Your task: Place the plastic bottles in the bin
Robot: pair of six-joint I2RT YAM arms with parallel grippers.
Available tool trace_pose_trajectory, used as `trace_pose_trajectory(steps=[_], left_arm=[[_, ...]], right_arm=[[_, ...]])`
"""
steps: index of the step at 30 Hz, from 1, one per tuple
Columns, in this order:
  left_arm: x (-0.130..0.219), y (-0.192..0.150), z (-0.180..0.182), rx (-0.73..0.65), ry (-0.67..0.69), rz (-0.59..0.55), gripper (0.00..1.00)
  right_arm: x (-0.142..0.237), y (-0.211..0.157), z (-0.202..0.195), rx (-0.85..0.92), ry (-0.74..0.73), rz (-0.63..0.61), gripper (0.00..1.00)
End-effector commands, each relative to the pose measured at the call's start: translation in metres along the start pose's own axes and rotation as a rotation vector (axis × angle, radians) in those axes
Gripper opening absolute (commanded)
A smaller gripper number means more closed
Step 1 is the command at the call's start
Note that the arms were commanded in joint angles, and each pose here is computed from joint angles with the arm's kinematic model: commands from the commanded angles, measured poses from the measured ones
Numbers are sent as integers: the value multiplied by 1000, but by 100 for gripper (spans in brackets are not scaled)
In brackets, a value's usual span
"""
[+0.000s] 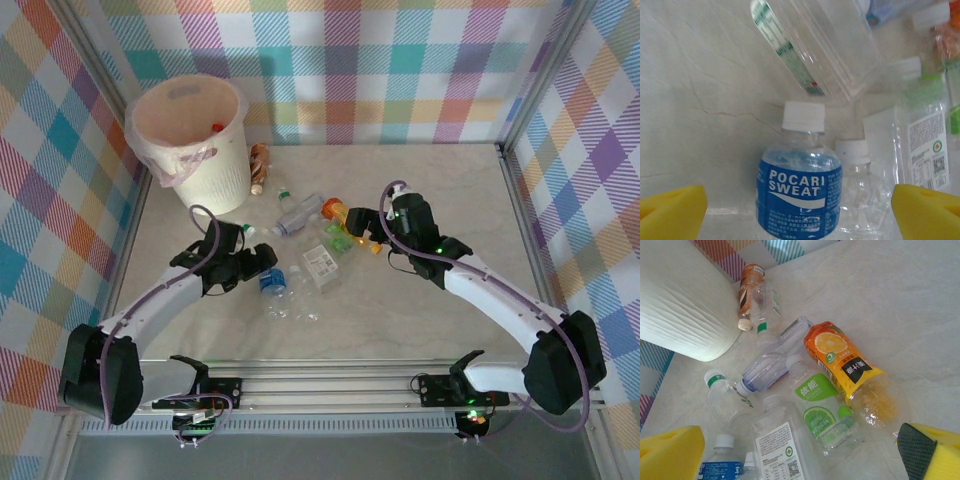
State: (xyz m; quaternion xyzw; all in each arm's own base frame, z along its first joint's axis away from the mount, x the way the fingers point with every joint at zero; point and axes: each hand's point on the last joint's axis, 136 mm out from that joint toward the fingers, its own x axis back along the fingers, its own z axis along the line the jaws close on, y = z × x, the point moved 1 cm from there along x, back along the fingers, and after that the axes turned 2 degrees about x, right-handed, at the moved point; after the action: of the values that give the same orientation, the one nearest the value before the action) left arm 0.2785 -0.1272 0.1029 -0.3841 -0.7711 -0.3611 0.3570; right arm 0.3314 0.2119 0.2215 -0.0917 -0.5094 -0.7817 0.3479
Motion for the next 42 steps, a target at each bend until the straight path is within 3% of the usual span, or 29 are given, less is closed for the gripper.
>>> trace_pose_trajectory(steps=[1, 5, 11, 16, 20, 33, 38, 42], left_arm=[[-12, -17, -2, -37, -19, 81, 95], [-22, -27, -1, -68, -10, 137, 94], [-28, -25, 27, -52, 158, 129, 87], [-24, -21, 35, -22, 196, 84, 83], [-31, -29, 36, -27, 187, 129, 83], [-45, -43, 55, -49, 256, 206, 77], [-53, -50, 63, -43, 279, 232, 69], [-51, -41, 60, -39, 266, 169, 62]], right_arm=[[1, 16, 10, -19, 33, -36, 100], [0, 15, 29, 31, 132, -3, 100], [7, 12, 68, 109, 350, 36, 100], [14, 6, 86, 189, 429, 65, 100], [21, -5, 104, 282, 504, 88, 100], [27, -28, 111, 438, 483, 33, 100], [27, -40, 102, 492, 476, 47, 100], [24, -47, 104, 504, 497, 70, 100]])
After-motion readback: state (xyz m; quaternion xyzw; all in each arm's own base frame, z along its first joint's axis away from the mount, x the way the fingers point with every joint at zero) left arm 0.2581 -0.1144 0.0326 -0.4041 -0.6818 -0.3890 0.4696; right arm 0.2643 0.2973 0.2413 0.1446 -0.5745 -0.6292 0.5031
